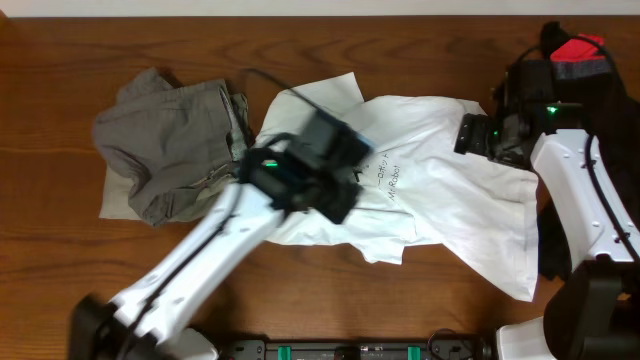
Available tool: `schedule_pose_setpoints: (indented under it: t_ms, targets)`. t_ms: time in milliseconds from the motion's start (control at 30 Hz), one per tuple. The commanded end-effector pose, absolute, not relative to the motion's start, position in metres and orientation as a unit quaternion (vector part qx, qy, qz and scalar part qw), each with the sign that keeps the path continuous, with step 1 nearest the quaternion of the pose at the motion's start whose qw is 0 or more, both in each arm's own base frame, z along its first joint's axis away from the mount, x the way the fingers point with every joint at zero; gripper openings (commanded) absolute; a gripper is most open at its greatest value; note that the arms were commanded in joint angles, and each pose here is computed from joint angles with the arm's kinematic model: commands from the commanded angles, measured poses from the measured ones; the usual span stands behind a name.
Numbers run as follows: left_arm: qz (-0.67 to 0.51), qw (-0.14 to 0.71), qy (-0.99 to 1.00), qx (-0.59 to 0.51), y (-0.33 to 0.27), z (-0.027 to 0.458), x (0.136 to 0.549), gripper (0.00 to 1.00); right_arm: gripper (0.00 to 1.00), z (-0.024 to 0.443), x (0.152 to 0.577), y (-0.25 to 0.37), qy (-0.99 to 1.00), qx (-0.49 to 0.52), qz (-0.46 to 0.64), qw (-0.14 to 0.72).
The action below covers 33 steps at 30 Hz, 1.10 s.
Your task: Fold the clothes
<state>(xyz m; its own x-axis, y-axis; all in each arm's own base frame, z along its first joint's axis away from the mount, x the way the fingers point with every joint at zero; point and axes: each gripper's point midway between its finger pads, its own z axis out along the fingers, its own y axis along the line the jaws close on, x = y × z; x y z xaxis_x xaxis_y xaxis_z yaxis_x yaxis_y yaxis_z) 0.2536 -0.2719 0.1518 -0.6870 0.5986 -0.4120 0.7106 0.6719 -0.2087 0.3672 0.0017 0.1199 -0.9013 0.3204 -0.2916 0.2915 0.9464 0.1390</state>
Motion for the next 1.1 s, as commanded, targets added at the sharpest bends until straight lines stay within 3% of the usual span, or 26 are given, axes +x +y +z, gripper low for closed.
schedule_pose_setpoints:
  t_ms: [0,300,633,733,867,1067]
  targets:
    - [-0.176,0.126,0.879,0.425,-0.298,0.120,0.239,0.51,0.85,0.128,0.363,-0.015,0.963,0.209,0.051,0.160]
    - [-0.137,0.119,0.854,0.487,-0.343,0.057,0.230,0.57,0.87,0.124,0.346,-0.049,0.956,0.258,0.040,0.134]
    - [-0.116,0.099,0.855,0.495,-0.349,0.017,0.230,0.58,0.88,0.124,0.346,-0.052,0.956,0.260,0.039,0.134]
    - [-0.115,0.104,0.855,0.495,-0.351,0.015,0.233,0.57,0.88,0.124,0.346,-0.052,0.956,0.260,0.039,0.134]
    - [-0.114,0.103,0.855,0.495,-0.351,0.013,0.233,0.46,0.88,0.124,0.345,-0.052,0.956,0.260,0.039,0.133]
    - [-0.109,0.091,0.857,0.495,-0.348,0.003,0.231,0.46,0.88,0.124,0.345,-0.052,0.956,0.260,0.039,0.133]
